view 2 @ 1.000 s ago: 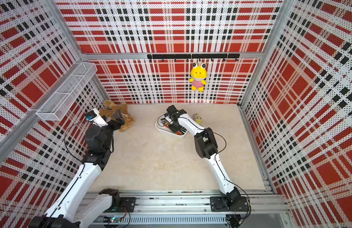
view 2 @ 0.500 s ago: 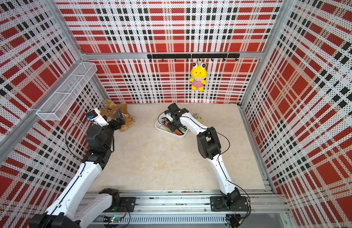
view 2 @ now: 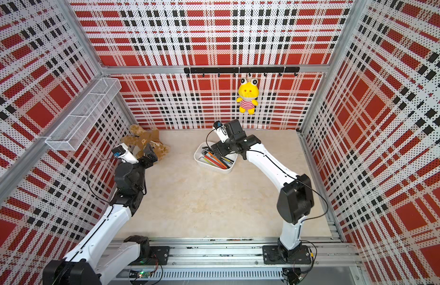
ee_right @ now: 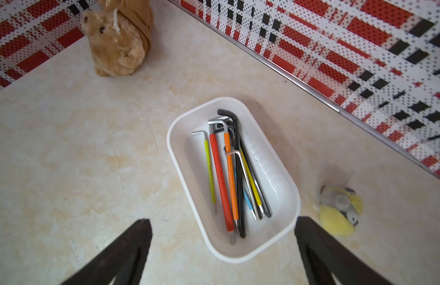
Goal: Put the hex key on the desktop into the storage box
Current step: Reset both arms
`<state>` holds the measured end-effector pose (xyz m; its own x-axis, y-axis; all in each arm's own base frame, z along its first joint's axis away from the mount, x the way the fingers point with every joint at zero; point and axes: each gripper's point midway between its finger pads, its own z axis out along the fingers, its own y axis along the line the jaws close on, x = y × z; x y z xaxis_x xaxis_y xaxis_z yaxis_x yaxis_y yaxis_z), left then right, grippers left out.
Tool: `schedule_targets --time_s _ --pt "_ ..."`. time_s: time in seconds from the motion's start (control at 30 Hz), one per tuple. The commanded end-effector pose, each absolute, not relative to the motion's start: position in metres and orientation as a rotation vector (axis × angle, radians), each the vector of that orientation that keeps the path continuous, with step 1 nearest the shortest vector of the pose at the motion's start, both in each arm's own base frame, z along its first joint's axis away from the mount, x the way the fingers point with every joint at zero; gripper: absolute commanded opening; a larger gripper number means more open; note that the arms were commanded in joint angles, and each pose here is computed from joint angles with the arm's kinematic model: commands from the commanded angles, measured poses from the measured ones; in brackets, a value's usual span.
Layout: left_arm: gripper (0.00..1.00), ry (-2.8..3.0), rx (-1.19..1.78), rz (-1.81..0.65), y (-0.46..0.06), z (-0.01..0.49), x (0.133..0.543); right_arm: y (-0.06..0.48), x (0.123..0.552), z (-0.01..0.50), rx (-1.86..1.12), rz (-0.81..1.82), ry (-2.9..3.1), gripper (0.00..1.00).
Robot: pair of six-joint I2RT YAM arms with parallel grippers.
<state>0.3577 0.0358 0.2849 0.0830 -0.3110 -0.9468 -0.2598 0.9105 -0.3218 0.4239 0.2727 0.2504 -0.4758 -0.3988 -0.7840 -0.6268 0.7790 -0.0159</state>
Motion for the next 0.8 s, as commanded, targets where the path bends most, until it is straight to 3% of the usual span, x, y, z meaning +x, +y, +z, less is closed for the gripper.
schedule_targets --time_s 0.0,0.23,0.37,0.77 --pt "0.97 1.464 -0.494 0.065 0.053 0.277 0.354 0.235 0.422 0.274 -0.609 0.319 2.02 1.0" --pt "0.98 1.531 -0.482 0.153 0.061 0.226 0.362 0.139 0.399 0.28 -0.324 0.2 1.928 1.0" --pt "0.99 1.559 -0.482 0.167 0.062 0.197 0.366 0.115 0.394 0.267 -0.275 0.16 1.952 1.0" --pt "0.99 1.539 -0.391 0.194 0.059 0.166 0.365 0.048 0.393 0.167 -0.135 0.039 2.192 1.0"
